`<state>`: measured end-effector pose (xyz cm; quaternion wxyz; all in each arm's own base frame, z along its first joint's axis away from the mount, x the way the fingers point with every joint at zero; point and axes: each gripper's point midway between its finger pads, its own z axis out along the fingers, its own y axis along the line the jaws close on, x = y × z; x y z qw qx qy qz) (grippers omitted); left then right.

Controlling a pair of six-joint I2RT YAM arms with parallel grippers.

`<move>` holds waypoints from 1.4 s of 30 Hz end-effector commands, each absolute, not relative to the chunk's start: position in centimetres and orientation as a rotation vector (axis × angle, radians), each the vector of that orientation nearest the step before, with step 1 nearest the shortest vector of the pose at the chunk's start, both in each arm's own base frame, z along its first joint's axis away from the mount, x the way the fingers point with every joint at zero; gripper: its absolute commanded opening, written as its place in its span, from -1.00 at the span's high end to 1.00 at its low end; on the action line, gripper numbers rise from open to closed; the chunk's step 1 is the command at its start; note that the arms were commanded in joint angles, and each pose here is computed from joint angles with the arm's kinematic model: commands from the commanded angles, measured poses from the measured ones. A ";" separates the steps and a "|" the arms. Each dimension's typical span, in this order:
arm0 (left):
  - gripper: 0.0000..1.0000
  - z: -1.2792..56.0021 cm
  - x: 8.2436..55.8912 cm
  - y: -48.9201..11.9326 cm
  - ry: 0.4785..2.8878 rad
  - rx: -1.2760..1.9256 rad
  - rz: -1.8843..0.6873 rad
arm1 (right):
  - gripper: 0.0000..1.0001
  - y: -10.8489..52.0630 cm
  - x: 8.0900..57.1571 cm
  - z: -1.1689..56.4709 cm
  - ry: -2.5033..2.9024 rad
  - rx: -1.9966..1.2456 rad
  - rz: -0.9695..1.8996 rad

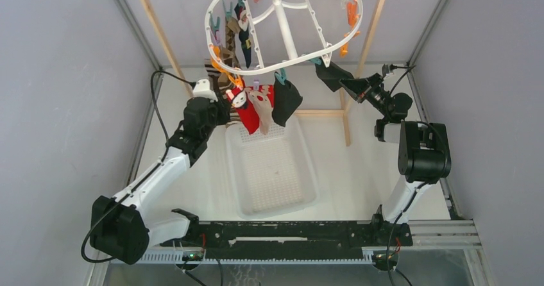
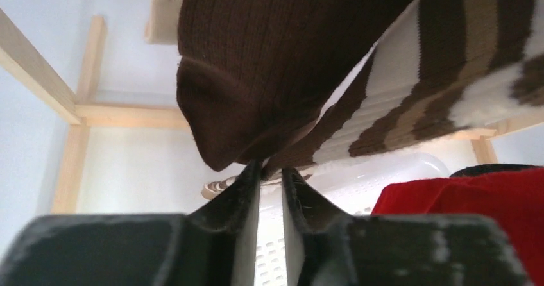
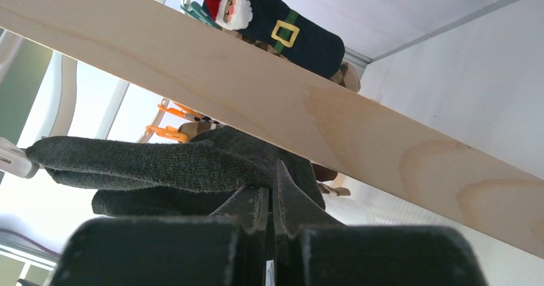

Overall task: Remove the socks clipped to the hanger
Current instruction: Adjust the hanger on the clothesline.

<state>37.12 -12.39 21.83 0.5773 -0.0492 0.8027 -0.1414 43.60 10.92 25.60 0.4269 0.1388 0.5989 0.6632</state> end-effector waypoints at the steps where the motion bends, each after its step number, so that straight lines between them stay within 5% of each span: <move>1: 0.75 26.0 38.6 -13.6 1.782 -0.069 -0.370 | 1.00 11.1 43.1 27.0 1.457 0.287 1.657; 7: 0.99 26.4 38.5 -13.8 1.779 -0.059 -0.379 | 1.00 10.9 42.9 26.8 1.460 0.289 1.658; 14: 1.00 27.6 36.9 -13.4 1.757 -0.063 -0.397 | 1.00 10.6 42.2 26.5 1.472 0.292 1.659; 17: 1.00 28.3 36.0 -13.3 1.757 -0.060 -0.402 | 0.68 10.7 42.1 26.0 1.491 0.303 1.669; 19: 1.00 28.4 35.3 -13.1 1.766 -0.061 -0.400 | 0.13 10.7 41.9 25.9 1.500 0.306 1.674; 24: 1.00 29.4 33.8 -13.2 1.756 -0.057 -0.415 | -0.21 11.0 40.7 25.9 1.513 0.299 1.679; 42: 1.00 32.6 26.8 -13.1 1.769 -0.060 -0.485 | -0.38 18.5 24.6 23.9 1.835 0.001 1.167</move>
